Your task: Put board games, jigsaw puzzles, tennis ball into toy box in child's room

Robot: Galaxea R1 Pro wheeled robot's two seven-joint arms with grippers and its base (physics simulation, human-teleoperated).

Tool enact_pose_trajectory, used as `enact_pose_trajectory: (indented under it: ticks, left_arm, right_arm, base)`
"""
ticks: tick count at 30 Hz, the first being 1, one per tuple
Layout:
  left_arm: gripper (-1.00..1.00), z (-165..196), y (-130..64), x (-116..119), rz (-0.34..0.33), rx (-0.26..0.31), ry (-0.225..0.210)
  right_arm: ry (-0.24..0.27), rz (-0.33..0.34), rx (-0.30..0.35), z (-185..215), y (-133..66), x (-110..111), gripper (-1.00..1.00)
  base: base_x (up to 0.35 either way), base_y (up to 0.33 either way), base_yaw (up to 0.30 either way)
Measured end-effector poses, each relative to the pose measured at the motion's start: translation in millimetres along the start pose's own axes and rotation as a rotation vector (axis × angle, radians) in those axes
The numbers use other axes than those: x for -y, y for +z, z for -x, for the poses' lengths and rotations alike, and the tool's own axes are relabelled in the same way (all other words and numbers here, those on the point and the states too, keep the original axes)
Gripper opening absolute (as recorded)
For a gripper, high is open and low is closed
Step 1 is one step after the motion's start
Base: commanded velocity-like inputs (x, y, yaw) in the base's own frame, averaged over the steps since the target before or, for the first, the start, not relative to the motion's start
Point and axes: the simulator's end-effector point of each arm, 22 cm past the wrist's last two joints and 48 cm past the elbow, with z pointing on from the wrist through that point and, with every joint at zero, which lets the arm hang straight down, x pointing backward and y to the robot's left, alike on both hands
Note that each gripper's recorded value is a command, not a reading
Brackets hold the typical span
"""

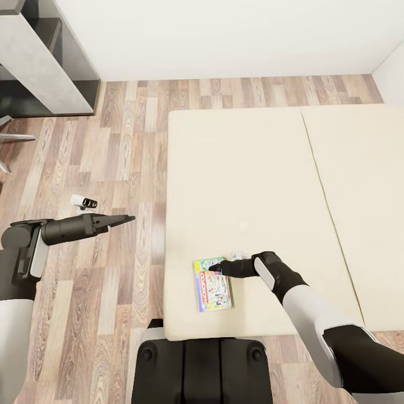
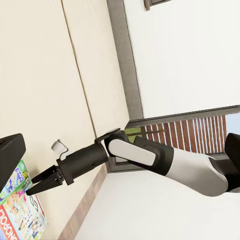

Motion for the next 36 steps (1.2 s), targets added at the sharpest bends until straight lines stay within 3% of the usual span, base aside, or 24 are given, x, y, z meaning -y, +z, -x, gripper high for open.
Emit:
enact_pose_trajectory:
  ticks: [36]
  left_arm:
    - [1.0, 0.4, -2.3, -1.0, 0.005, -0.001, 0.0]
  right_arm:
    - [0.002, 0.002, 0.0, 0.0, 0.0, -0.4, 1.0]
  base:
    - [0.0, 0.023, 0.0]
